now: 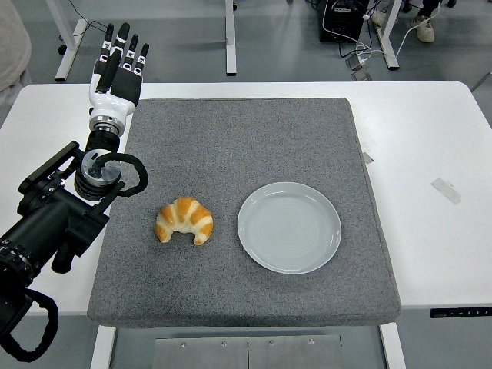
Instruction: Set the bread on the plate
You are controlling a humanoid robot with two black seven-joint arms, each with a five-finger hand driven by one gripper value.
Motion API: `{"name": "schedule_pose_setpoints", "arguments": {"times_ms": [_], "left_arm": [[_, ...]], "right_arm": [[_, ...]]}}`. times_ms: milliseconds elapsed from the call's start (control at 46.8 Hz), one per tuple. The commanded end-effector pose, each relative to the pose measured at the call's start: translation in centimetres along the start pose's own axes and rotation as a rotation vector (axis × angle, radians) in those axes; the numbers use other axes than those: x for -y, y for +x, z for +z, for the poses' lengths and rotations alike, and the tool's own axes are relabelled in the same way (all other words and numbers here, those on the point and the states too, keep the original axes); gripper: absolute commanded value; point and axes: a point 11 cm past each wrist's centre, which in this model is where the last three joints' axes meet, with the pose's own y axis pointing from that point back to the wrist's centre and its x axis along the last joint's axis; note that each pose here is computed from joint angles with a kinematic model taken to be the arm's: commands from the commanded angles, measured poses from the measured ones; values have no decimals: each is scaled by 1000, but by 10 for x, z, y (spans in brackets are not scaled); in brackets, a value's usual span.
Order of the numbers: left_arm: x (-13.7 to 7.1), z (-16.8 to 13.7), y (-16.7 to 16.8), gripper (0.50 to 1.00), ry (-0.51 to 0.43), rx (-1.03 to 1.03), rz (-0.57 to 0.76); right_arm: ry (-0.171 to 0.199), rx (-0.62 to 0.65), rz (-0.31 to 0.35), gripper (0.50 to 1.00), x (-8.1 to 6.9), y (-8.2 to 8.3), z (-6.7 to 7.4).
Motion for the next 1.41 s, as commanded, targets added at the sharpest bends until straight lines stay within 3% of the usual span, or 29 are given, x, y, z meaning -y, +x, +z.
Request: {"name": "schedule_pose_setpoints", "arguments": {"times_ms": [0,427,556,662,812,1047,1218,1389], "left_arm": [[0,0,-1,993,-2,1,-2],[10,23,-14,993,-59,72,-51],[18,37,-34,992,-85,206,-145],[14,29,-61,992,-60,381,-356],[16,14,-91,990,63,601,-551],[20,26,-116,989,224,878,-747],[19,41,-118,989,336,1079,-845],[9,41,-99,989,475,1313,-920]], "right_arm": [[0,0,1,1000,0,0,0],[0,0,0,1000,0,0,0],[0,0,0,1000,0,0,0],[0,0,0,1000,0,0,0],[0,1,0,1000,0,0,0],[0,0,1,1000,0,0,0],[0,0,0,1000,0,0,0],[0,0,0,1000,0,0,0]]}}
